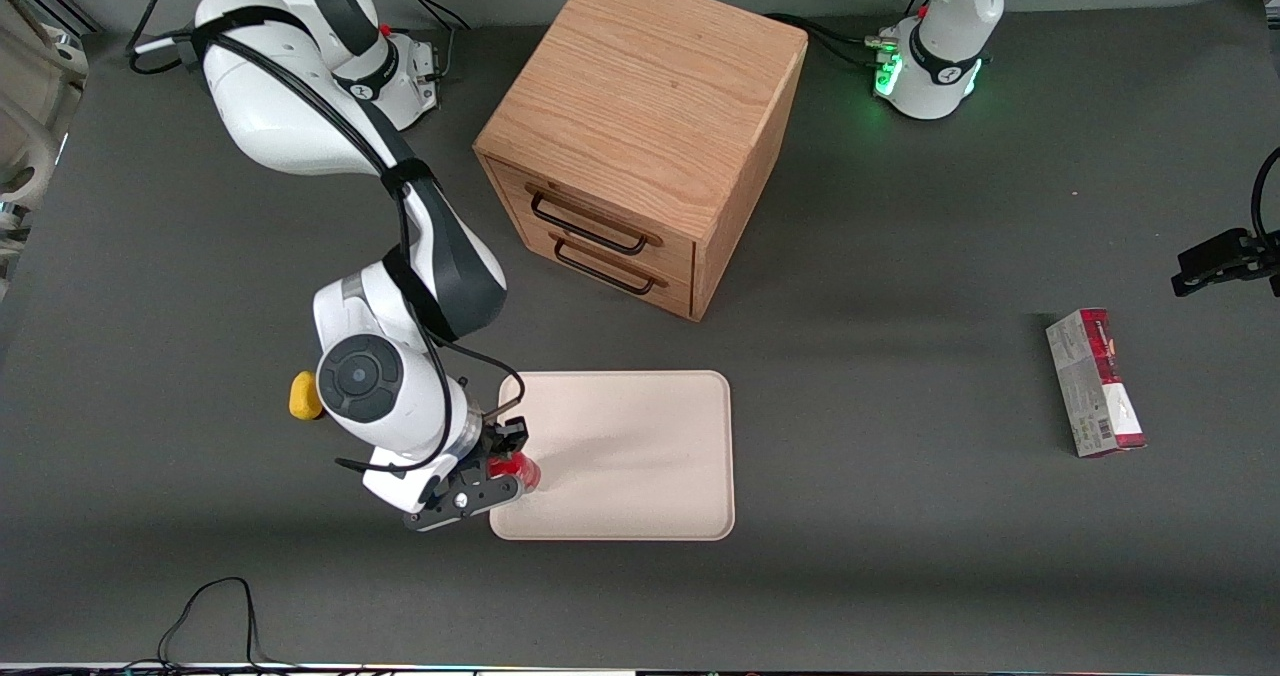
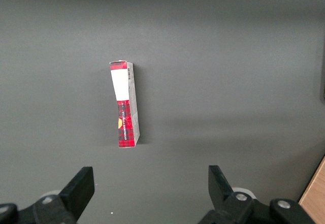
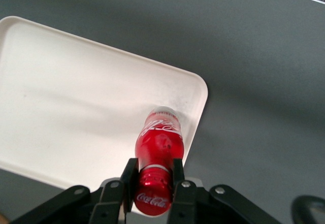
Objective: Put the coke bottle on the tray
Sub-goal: 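Stand the bottle upright on the tray and open the right gripper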
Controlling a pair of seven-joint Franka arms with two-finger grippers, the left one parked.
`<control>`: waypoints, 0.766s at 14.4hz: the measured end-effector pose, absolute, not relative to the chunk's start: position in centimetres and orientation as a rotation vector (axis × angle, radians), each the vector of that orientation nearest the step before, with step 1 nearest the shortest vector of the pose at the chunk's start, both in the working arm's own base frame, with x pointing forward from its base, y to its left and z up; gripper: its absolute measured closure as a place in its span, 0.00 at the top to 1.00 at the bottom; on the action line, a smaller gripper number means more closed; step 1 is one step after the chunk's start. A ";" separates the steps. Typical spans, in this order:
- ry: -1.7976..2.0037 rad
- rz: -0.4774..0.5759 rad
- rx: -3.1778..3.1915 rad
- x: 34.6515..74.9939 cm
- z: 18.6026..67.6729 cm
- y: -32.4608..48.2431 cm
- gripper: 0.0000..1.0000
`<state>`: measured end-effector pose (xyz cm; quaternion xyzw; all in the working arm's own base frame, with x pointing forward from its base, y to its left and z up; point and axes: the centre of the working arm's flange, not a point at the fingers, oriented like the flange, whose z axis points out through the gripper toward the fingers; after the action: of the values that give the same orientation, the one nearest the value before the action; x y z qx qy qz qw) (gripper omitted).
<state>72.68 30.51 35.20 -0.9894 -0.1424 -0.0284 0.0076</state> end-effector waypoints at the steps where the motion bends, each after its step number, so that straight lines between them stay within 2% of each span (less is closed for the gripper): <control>1: -0.444 -0.088 -3.094 72.8 34.4 30.5 0.31; 5: -0.444 -0.075 -3.096 72.9 33.4 30.5 0.31; 6: -0.443 -0.074 -3.096 72.9 33.3 30.5 0.36; 11: -0.427 -0.074 -3.102 72.8 35.1 30.1 0.85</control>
<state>72.79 30.13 35.12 -0.9904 -0.1364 -0.0236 0.0047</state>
